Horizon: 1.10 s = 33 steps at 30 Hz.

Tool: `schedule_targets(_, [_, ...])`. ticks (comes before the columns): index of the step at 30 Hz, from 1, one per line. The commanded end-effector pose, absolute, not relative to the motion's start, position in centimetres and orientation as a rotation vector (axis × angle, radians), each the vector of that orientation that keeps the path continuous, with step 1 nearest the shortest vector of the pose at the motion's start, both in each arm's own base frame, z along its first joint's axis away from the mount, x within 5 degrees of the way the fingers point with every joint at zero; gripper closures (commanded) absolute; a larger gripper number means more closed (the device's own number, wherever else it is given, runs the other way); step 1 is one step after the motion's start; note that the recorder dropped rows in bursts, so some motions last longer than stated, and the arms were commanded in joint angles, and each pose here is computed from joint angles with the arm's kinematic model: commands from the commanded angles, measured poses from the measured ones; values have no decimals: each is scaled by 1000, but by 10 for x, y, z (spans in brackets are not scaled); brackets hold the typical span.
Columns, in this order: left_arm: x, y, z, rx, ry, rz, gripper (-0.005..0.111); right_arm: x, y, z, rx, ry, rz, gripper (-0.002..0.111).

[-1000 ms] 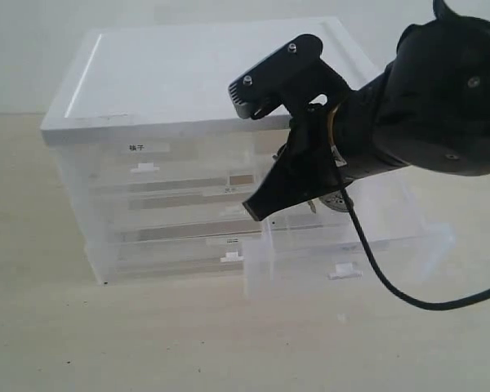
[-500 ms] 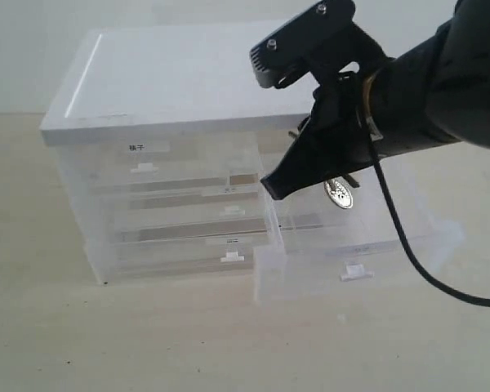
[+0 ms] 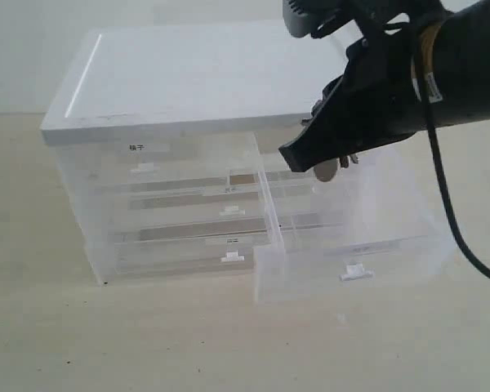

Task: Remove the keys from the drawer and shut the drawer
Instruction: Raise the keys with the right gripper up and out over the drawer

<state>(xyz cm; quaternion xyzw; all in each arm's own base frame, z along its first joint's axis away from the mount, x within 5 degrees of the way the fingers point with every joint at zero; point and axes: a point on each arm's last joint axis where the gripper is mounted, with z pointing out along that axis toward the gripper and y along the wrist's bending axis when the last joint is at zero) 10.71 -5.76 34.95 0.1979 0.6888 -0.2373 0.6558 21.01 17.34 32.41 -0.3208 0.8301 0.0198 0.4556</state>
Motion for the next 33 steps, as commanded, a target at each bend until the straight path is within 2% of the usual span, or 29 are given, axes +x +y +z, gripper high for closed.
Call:
schedule_targets(1, [105,-59,349,448,1562,-565,102,204,167,339,-783,1989,70,108])
schedule_targets(18, [105,-59,349,448,1561,-572,102,167,190,357,-974,1796,143,108])
schedule_targets(27, [105,-59,349,439,1559,-575,102,162,204,368,-933,1678,359,108])
schedule_targets(33, [105,-59,349,436,1559,-572,102,166,224,352,-973,1700,405,108])
